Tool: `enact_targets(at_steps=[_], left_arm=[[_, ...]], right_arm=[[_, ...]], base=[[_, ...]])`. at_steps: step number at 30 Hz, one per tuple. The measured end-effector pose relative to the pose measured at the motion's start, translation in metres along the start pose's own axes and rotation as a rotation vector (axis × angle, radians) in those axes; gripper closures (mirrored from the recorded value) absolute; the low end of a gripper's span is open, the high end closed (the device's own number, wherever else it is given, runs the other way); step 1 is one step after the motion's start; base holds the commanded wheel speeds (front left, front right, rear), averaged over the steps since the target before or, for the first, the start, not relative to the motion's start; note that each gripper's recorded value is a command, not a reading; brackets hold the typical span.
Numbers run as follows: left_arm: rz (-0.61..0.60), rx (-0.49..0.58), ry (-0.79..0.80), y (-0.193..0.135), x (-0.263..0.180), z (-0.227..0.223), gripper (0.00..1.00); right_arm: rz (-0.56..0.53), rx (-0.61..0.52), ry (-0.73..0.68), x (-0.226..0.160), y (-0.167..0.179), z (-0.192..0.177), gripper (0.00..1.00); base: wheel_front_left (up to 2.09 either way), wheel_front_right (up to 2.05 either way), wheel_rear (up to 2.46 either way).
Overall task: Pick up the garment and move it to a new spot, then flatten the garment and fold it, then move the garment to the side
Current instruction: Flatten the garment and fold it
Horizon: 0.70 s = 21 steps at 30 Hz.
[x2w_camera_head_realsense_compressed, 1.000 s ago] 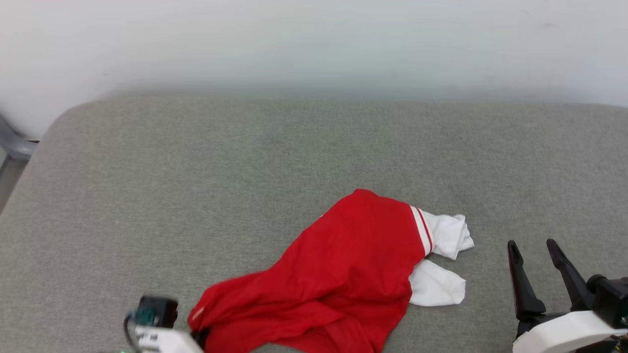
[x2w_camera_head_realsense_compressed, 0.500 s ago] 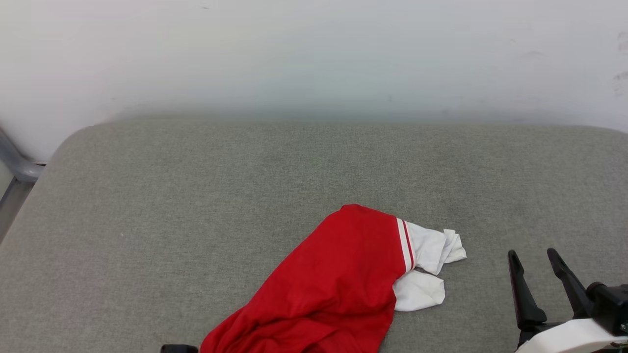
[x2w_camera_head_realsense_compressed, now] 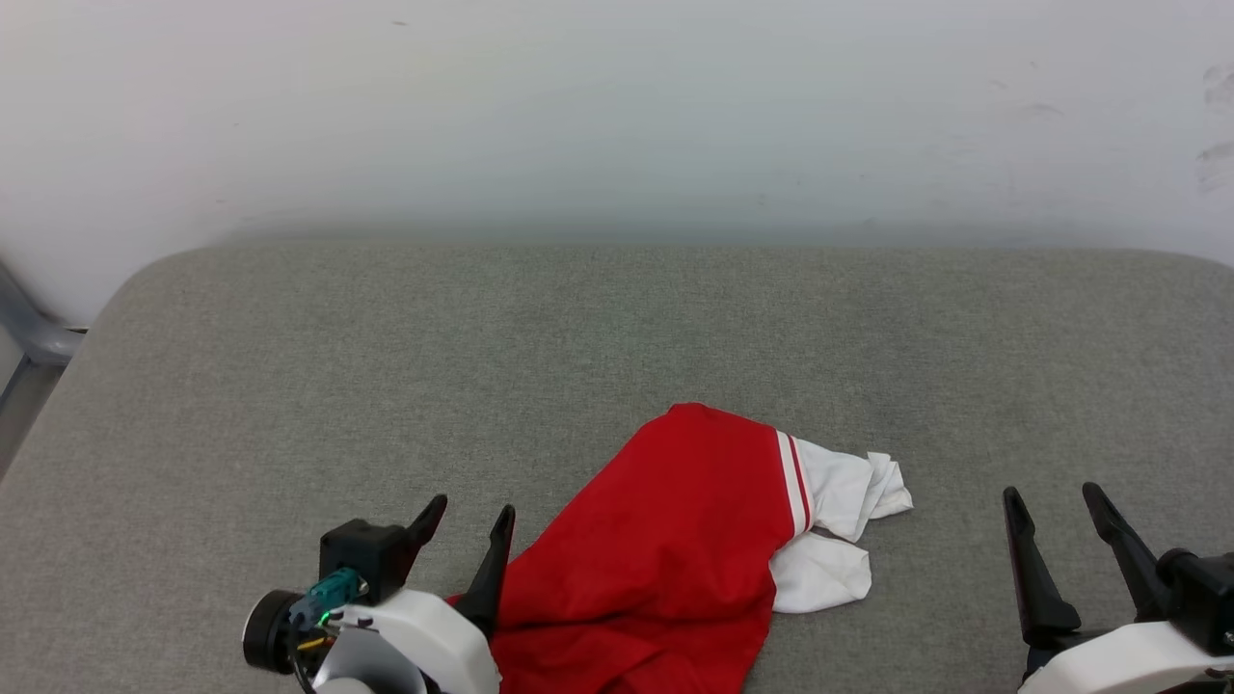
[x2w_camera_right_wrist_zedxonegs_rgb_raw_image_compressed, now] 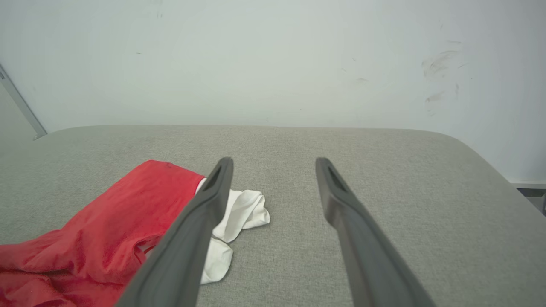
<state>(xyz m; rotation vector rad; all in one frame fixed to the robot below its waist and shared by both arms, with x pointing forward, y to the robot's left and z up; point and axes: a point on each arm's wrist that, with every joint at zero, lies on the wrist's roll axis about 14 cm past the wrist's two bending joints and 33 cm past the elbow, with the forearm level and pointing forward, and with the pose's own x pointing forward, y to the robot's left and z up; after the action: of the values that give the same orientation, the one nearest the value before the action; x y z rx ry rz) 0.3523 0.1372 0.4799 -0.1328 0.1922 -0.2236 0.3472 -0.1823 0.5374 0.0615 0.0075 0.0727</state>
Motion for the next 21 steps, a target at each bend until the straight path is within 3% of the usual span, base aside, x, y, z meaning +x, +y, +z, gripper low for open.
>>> enact_targets(at_steps=[10,21], left_arm=[[-0.090,0.053,-0.118,-0.024,0.037,0.045,0.00],[-0.387,0.119,0.108,-0.085,0.106,0.034,0.00]], right_arm=[[-0.004,-0.002,0.014,0.005,-0.001,-0.002,0.00],[-0.026,0.012,0.046,0.027,-0.009,-0.018,0.00]], base=[[0.00,0.00,0.00],[0.00,0.00,0.00]])
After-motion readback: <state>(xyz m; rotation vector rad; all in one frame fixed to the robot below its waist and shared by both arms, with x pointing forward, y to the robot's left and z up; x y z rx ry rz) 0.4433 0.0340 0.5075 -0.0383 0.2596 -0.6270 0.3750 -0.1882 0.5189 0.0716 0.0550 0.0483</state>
